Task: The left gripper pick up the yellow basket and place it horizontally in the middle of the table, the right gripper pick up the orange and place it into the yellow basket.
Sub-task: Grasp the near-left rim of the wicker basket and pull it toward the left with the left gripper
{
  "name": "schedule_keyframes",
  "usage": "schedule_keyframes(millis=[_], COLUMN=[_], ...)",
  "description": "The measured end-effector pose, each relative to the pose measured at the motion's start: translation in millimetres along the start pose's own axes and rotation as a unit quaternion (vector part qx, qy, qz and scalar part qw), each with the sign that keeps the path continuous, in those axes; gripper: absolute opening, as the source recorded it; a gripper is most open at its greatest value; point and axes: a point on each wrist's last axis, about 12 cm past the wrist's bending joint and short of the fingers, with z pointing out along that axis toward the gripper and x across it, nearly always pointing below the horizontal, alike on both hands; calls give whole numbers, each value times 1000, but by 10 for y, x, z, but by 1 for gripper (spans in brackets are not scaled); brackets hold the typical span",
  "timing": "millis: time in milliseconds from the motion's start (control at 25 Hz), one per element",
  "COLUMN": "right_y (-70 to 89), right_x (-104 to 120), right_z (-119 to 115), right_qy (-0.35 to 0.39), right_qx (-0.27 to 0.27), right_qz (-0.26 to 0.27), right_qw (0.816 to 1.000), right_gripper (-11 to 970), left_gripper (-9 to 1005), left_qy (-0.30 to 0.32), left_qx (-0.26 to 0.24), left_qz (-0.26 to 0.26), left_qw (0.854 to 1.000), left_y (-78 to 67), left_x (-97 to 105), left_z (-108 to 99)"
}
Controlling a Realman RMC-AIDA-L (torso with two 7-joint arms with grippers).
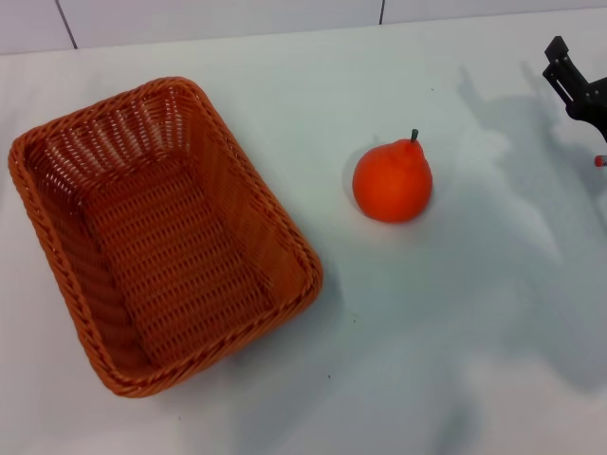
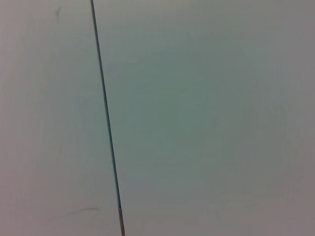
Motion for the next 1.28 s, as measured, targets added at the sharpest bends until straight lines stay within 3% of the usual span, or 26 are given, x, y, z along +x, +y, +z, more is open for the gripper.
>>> schedule_keyframes(millis=[640, 840, 1040, 1240, 1280], right_y=[-19, -22, -27, -37, -38], right_x=[-12, -11, -11, -15, -16], right_z=[-10, -8, -6, -7, -7], right_qy=[-3, -2, -3, -4, -4], right_qx=[6, 6, 8, 12, 12], right_qz=[0, 0, 0, -1, -1], right_qw=[1000, 1000, 1000, 1000, 1000], right_gripper=[931, 931, 931, 931, 931], left_gripper=[736, 737, 737, 736, 736], left_qy=[0, -4, 73, 219, 219], left_qx=[2, 39, 182, 293, 293], left_qz=[-2, -48, -104, -86, -86], left_qw=[1000, 998, 975, 927, 927], left_y=[-5, -30, -182, -427, -427], left_x=[2, -104, -466, -764, -764], left_z=[-5, 68, 415, 803, 803])
